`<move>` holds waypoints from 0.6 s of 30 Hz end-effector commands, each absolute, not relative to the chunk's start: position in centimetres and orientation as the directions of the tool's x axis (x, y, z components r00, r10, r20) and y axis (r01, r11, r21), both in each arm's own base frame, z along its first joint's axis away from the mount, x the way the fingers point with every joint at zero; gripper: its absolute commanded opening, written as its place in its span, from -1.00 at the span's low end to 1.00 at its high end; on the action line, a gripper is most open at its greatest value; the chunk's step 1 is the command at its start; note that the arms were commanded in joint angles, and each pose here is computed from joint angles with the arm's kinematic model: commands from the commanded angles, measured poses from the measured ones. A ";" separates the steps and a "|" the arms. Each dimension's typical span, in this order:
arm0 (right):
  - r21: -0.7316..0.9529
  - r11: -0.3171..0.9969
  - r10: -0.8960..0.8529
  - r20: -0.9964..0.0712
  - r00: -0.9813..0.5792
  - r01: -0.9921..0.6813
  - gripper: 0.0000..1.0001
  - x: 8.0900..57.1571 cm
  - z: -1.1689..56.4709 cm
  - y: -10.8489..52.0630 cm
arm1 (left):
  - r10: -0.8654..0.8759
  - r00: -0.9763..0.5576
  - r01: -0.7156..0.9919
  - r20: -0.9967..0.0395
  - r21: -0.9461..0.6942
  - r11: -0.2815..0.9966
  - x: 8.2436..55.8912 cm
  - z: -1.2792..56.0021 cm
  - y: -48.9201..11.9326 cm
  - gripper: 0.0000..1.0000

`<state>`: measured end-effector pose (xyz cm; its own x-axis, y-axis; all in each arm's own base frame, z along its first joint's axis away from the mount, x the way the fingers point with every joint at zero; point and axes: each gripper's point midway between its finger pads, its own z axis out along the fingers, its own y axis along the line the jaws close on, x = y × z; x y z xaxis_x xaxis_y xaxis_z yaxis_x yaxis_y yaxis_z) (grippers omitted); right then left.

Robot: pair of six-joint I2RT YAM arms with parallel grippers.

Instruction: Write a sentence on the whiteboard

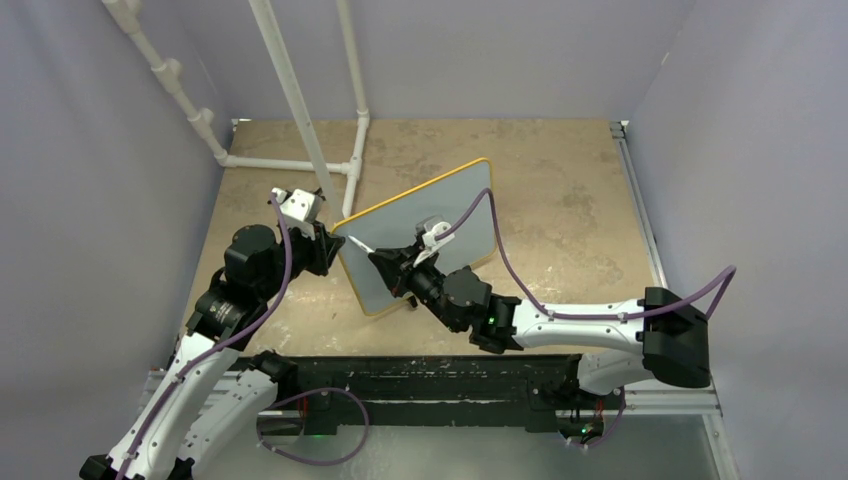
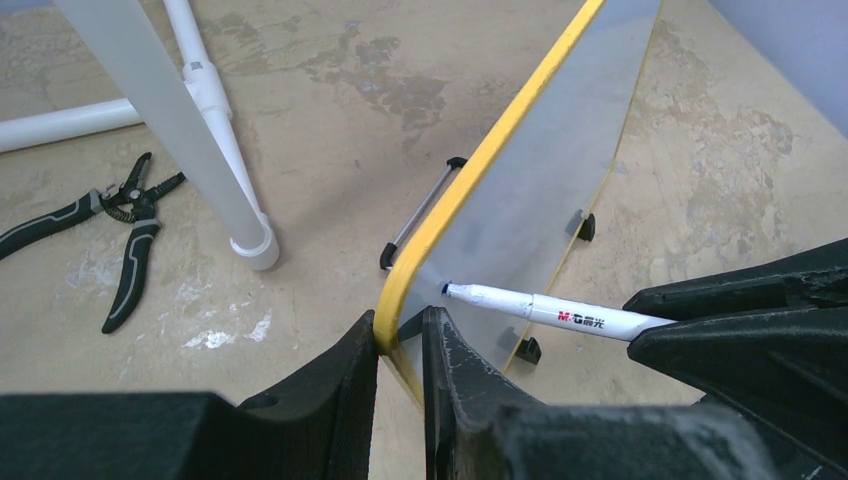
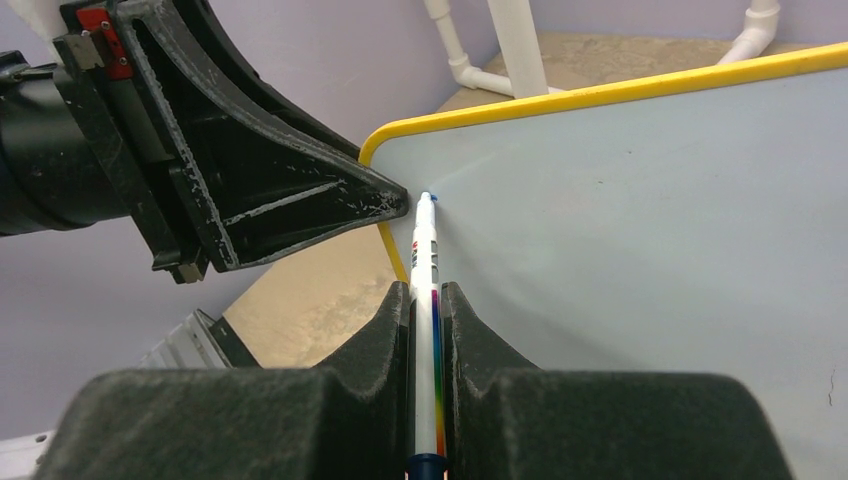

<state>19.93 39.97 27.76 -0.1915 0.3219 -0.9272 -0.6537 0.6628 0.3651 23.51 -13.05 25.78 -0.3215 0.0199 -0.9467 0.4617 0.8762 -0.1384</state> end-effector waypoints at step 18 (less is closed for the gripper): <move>0.436 0.726 0.410 -0.895 -0.174 -0.532 -1.00 21.5 29.3 37.2 | 0.043 -0.311 0.482 -0.949 -0.118 0.868 23.5 25.4 -13.2 -1.00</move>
<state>20.70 38.44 28.09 -0.2004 0.3727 -0.9061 -0.5717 0.7066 0.4170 23.54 -13.01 25.79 -0.3210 0.0195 -0.9469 0.4602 0.8770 -0.1380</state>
